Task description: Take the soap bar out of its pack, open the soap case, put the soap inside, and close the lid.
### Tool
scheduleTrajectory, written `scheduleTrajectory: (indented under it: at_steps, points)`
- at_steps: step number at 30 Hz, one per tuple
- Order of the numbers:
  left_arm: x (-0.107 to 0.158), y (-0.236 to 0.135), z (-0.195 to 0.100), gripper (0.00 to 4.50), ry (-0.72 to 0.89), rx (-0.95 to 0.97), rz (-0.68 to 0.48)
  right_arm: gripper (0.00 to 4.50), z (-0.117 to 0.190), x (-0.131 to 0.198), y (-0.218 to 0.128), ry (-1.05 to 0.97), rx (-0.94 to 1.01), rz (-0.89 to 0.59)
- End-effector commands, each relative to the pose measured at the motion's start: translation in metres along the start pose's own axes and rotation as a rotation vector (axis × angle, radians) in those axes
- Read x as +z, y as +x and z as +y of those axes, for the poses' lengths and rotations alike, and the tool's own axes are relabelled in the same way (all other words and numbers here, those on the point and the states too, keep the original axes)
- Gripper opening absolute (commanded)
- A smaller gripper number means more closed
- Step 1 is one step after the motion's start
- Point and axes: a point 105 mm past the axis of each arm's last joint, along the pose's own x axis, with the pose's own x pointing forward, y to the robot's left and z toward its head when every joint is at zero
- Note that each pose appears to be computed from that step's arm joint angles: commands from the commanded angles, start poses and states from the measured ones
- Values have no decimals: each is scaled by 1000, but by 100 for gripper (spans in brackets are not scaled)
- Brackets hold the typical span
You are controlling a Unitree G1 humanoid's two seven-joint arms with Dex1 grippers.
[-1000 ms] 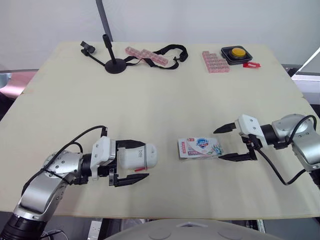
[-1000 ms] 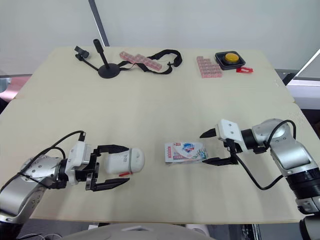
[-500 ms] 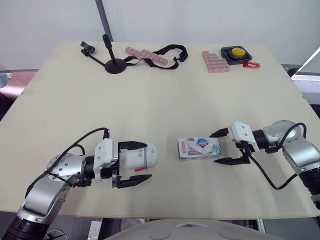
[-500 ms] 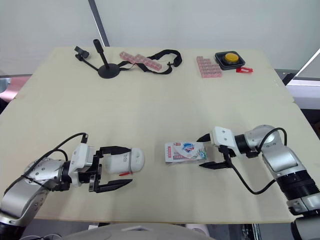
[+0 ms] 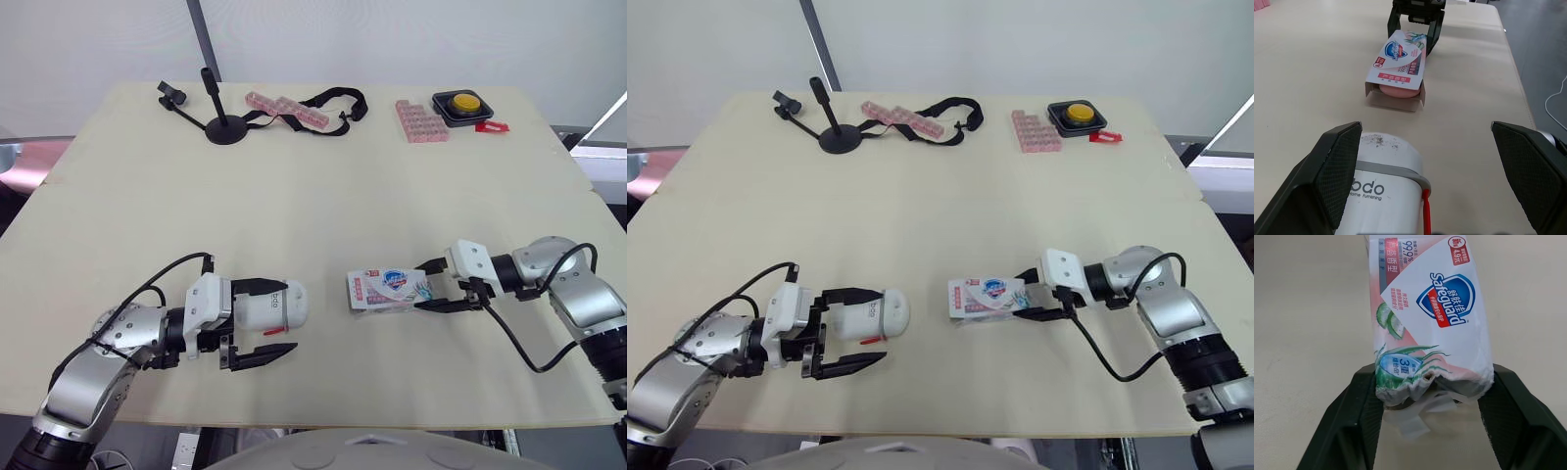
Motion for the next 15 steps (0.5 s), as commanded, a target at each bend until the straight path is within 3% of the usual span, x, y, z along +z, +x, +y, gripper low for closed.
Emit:
scheduleTrajectory:
  at_steps: [1, 15]
  points:
    - [8, 2, -2, 450, 45, -5, -16, 299, -5, 6, -6, -37, -28, -14]
    - [6, 3, -2, 450, 40, 2, -14, 299, -5, 4, -7, -28, -51, -17]
